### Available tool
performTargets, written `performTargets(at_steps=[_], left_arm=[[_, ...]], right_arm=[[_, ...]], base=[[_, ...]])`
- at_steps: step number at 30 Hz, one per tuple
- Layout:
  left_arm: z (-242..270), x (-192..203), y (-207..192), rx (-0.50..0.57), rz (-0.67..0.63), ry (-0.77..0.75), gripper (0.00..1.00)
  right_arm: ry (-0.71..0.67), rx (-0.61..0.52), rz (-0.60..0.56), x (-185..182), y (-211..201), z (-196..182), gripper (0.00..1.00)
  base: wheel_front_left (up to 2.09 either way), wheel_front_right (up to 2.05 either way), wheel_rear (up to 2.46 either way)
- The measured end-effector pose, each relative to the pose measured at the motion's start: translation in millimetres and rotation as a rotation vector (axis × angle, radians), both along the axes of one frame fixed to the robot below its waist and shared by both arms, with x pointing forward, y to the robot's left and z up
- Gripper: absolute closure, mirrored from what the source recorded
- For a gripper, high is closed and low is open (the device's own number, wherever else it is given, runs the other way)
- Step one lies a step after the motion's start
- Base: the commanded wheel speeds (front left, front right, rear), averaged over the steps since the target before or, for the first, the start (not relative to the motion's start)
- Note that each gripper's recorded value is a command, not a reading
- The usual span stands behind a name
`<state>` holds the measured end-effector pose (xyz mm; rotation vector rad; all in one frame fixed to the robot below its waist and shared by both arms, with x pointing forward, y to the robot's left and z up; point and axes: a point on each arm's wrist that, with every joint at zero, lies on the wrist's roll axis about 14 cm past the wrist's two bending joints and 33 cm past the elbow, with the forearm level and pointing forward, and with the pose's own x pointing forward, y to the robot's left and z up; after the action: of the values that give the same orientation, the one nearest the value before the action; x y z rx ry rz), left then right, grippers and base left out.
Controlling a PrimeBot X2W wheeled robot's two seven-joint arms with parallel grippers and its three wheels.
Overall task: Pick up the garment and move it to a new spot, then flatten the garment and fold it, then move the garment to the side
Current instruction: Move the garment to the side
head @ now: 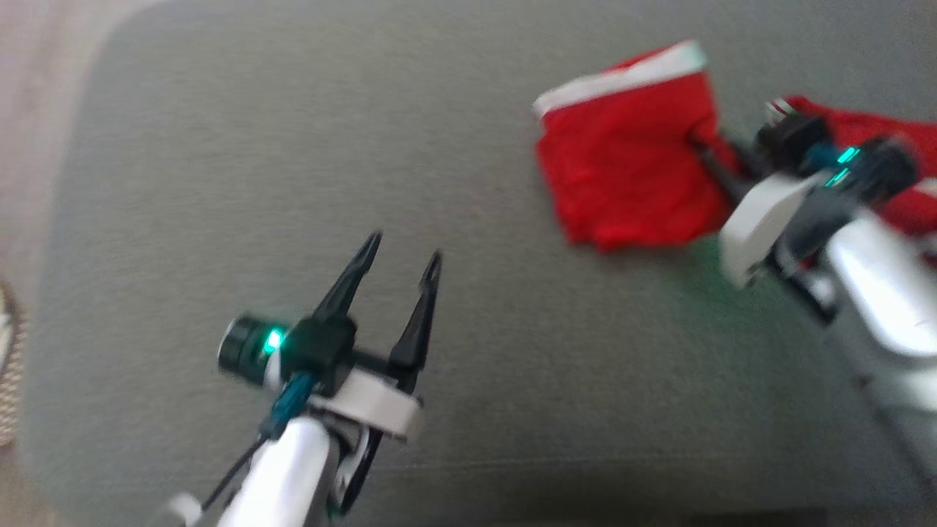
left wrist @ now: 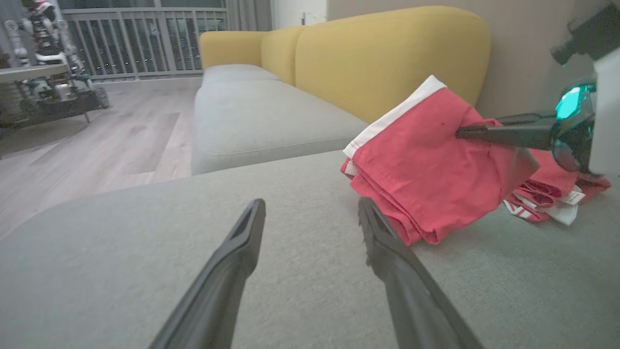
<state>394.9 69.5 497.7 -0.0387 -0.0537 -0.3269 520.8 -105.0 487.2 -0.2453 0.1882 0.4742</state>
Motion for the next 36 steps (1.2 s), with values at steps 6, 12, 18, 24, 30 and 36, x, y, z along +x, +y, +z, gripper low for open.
performTargets(at_steps=[6, 12, 18, 24, 30, 36], left_arm=[[0, 33, -56, 0.038, -0.218, -0.050, 0.00], [-15, 68, -89, 0.038, -0.331, -0.064, 0.00], [-42, 88, -108, 0.018, -0.383, -0.032, 0.00], [-65, 95, -115, 0.004, -0.403, 0.007, 0.00], [-79, 97, -118, -0.002, -0.410, 0.034, 0.00], [-71, 99, -115, -0.008, -0.399, 0.025, 0.00]], right_arm=[[0.012, -0.082, -0.106, 20, -75, 13, 1.00], [0.085, -0.164, -0.231, 28, -147, -2, 1.00], [0.161, -0.262, -0.358, 29, -211, -21, 1.00], [0.242, -0.351, -0.387, 25, -231, -43, 1.00], [0.228, -0.384, -0.425, 29, -242, -39, 1.00], [0.235, -0.346, -0.488, 20, -245, -44, 0.00]], base=[[0.00, 0.00, 0.00], [0.00, 0.00, 0.00], [0.00, 0.00, 0.00], [0.00, 0.00, 0.00], [0.00, 0.00, 0.00], [0.00, 0.00, 0.00]])
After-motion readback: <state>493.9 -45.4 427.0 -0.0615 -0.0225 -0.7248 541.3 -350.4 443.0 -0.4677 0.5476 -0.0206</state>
